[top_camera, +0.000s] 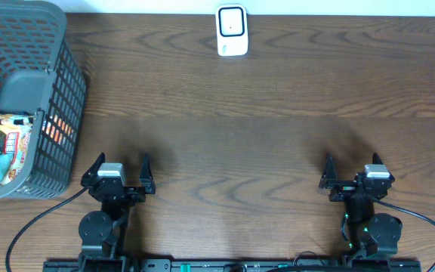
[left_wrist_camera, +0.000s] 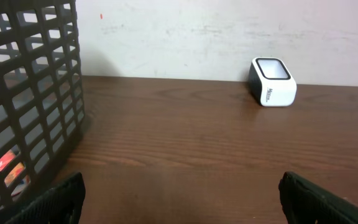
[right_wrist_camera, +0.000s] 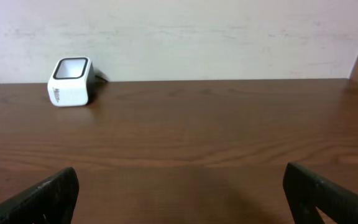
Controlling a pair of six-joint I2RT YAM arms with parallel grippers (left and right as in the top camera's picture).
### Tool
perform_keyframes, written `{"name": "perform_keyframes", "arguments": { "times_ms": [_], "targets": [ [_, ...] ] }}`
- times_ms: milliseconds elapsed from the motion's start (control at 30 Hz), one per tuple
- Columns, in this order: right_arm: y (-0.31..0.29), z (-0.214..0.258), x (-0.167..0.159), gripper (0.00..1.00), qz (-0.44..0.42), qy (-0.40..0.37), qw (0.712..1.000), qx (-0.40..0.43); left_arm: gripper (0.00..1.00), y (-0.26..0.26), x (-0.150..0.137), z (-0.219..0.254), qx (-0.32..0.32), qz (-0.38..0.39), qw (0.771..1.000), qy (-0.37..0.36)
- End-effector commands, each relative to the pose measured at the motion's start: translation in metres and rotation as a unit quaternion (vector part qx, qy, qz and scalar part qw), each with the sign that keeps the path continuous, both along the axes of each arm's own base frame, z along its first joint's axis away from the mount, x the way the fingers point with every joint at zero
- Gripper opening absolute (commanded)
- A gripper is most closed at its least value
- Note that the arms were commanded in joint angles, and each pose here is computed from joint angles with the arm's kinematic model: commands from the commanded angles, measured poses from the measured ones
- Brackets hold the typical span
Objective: Scan the item barcode
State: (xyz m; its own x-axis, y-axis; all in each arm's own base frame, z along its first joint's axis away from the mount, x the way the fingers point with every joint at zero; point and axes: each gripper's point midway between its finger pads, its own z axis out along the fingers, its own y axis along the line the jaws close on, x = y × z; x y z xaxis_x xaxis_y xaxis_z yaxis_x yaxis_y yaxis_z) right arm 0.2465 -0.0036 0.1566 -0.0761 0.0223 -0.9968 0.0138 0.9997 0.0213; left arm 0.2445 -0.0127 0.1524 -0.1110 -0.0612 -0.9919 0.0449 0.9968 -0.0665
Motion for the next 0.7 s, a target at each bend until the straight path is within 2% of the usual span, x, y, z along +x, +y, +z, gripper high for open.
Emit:
{"name": "perform_keyframes", "arguments": {
  "times_ms": [0, 667],
  "targets": [
    [0.0016, -0.0005, -0.0002, 0.99, 0.003, 0.0, 1.0, -0.006, 0.98, -0.0006, -0.0009, -0.0157, 0.004, -0.002, 1.0, 0.023],
    [0.0016, -0.0005, -0.0002, 0.99, 0.003, 0.0, 1.0, -0.006, 0.98, -0.0005, -0.0009, -0.0157, 0.004, -0.002, 1.0, 0.023]
  ]
}}
